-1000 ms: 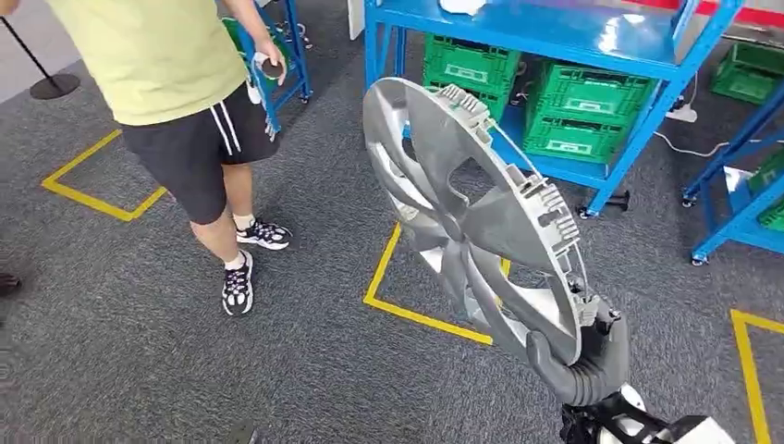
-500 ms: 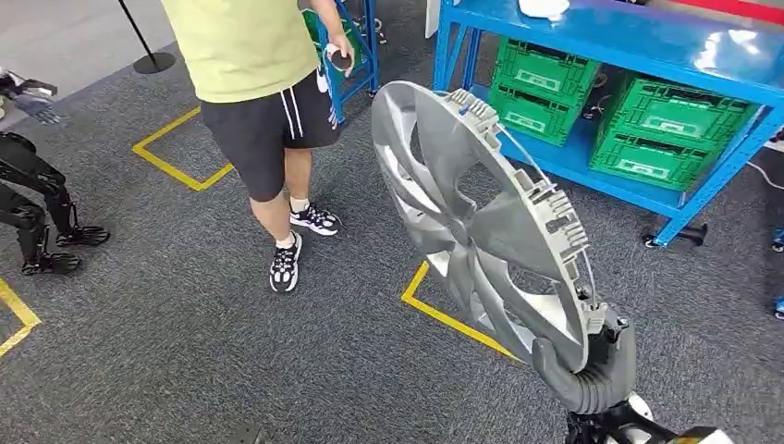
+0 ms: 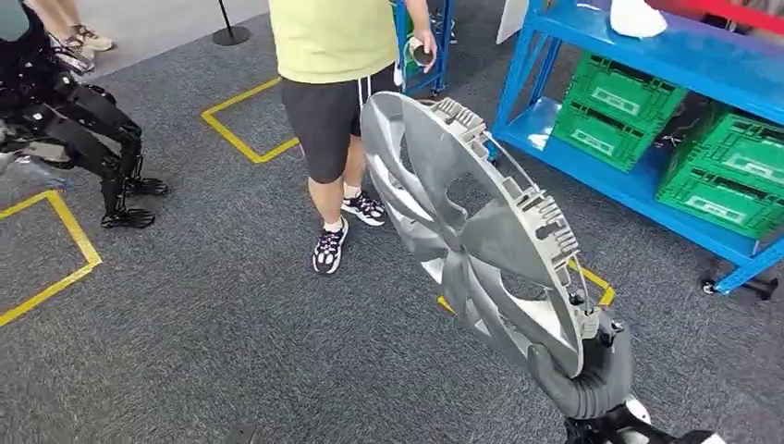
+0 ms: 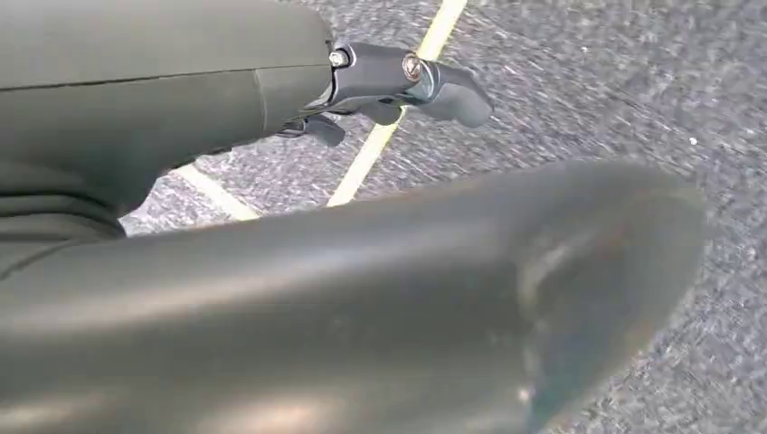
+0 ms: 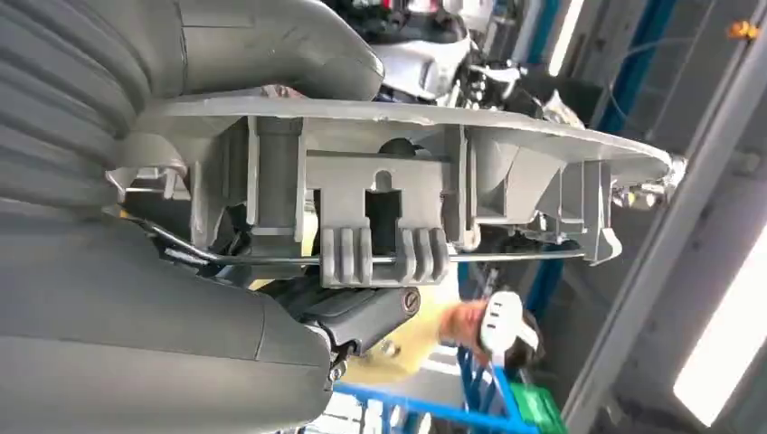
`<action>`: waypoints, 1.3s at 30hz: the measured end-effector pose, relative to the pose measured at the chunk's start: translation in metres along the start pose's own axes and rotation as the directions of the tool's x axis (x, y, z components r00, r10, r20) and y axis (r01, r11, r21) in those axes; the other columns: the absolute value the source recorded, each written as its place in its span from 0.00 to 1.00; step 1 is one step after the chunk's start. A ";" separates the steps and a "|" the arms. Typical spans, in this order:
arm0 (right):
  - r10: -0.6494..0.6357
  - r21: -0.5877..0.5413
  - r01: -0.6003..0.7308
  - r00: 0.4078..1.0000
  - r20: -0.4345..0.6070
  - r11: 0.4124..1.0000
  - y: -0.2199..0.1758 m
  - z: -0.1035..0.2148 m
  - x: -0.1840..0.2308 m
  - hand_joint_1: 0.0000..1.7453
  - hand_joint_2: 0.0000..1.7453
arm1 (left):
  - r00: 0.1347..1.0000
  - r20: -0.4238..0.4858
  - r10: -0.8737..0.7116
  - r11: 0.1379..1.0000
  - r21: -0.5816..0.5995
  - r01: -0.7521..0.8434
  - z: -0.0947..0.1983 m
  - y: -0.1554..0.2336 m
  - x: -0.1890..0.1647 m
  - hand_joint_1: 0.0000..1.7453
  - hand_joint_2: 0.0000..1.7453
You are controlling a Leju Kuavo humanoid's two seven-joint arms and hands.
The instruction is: Take the parts from the cabinet and place them on the table.
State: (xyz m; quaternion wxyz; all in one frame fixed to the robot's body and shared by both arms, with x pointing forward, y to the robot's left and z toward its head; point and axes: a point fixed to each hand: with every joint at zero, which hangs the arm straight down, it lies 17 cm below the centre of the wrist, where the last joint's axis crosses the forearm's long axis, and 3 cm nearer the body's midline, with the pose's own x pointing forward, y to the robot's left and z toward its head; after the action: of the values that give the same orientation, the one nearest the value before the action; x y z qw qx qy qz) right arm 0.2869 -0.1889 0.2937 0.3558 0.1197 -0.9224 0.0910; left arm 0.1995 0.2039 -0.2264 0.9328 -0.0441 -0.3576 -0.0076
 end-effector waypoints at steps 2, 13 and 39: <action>-0.002 0.004 0.002 1.000 0.002 1.000 0.001 -0.001 0.000 1.00 1.00 | 1.000 0.009 0.001 1.000 0.000 -0.001 -0.001 0.000 0.004 0.00 0.00; -0.006 0.049 0.004 0.999 0.046 0.999 0.009 -0.020 -0.001 1.00 1.00 | 1.000 0.016 0.012 1.000 0.011 -0.012 -0.001 0.007 0.005 0.00 0.00; -0.025 0.036 0.024 1.000 0.005 0.999 0.011 -0.008 -0.009 1.00 1.00 | 1.000 0.002 0.002 1.000 0.002 -0.002 -0.001 0.003 0.002 0.00 0.00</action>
State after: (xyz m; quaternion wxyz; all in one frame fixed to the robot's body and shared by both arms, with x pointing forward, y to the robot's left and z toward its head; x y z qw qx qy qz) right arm 0.2957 -0.1745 0.2926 0.3524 0.1376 -0.9200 0.1029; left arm 0.2021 0.2072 -0.2259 0.9325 -0.0436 -0.3585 -0.0066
